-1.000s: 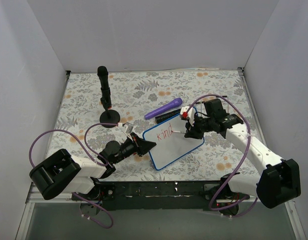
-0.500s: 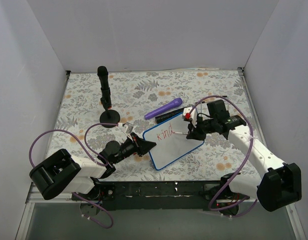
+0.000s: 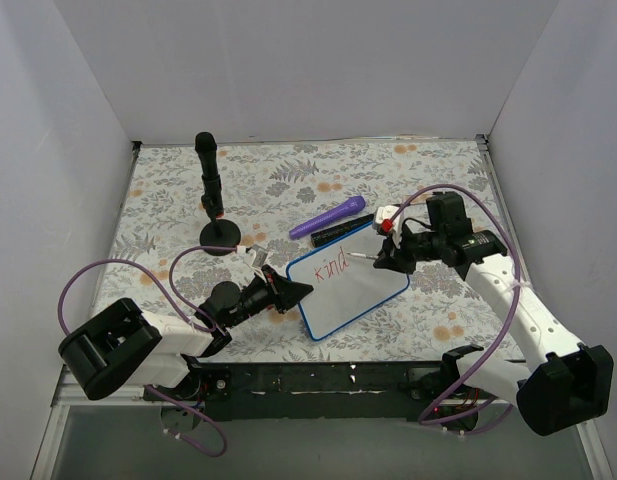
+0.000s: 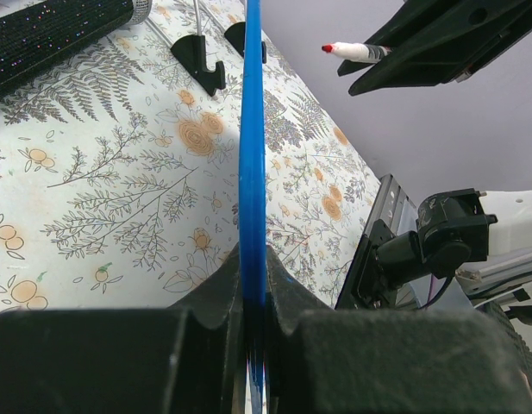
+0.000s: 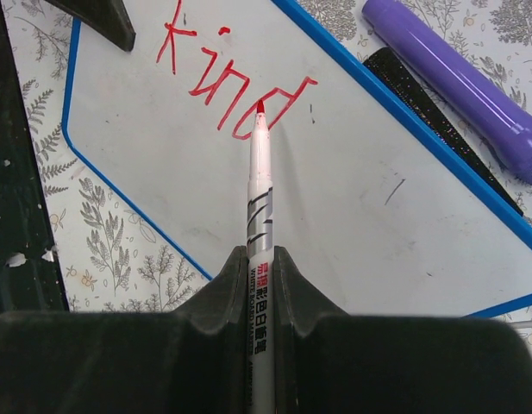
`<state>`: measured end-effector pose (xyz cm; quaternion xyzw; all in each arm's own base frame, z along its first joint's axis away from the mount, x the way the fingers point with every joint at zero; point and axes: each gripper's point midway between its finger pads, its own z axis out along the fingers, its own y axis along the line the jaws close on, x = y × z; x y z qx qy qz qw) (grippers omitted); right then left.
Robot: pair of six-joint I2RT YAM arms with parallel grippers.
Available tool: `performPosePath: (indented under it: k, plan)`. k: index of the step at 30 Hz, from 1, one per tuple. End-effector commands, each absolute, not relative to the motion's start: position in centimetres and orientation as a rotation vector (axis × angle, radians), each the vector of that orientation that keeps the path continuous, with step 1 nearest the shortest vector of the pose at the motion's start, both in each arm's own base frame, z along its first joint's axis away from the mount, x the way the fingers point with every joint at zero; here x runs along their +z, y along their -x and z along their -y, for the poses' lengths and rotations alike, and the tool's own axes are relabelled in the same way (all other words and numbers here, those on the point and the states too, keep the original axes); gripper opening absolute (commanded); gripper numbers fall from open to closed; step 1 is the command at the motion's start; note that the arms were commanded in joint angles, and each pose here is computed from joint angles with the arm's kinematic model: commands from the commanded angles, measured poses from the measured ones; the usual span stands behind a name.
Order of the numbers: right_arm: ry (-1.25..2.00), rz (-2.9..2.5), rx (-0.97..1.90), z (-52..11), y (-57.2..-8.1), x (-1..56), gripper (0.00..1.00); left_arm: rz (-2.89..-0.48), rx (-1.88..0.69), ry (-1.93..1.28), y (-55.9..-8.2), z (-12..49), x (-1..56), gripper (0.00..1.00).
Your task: Write a sentence on the whiteboard
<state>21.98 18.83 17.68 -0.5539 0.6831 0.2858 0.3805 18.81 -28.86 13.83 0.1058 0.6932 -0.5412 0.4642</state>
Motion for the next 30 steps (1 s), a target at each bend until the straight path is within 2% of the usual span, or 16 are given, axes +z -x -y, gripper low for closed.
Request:
performPosePath:
  k: [1,30]
  plan:
    - [1.366,-1.690,0.732,-18.9,-22.7,18.9,0.01,-1.618,-1.353,-0.297,-18.5,29.0,15.8,0.00]
    - [1.342,-1.700,0.712,-18.2,-23.1,17.6,0.01,-1.618,-1.358,-0.292,-18.4,28.9,15.9,0.00]
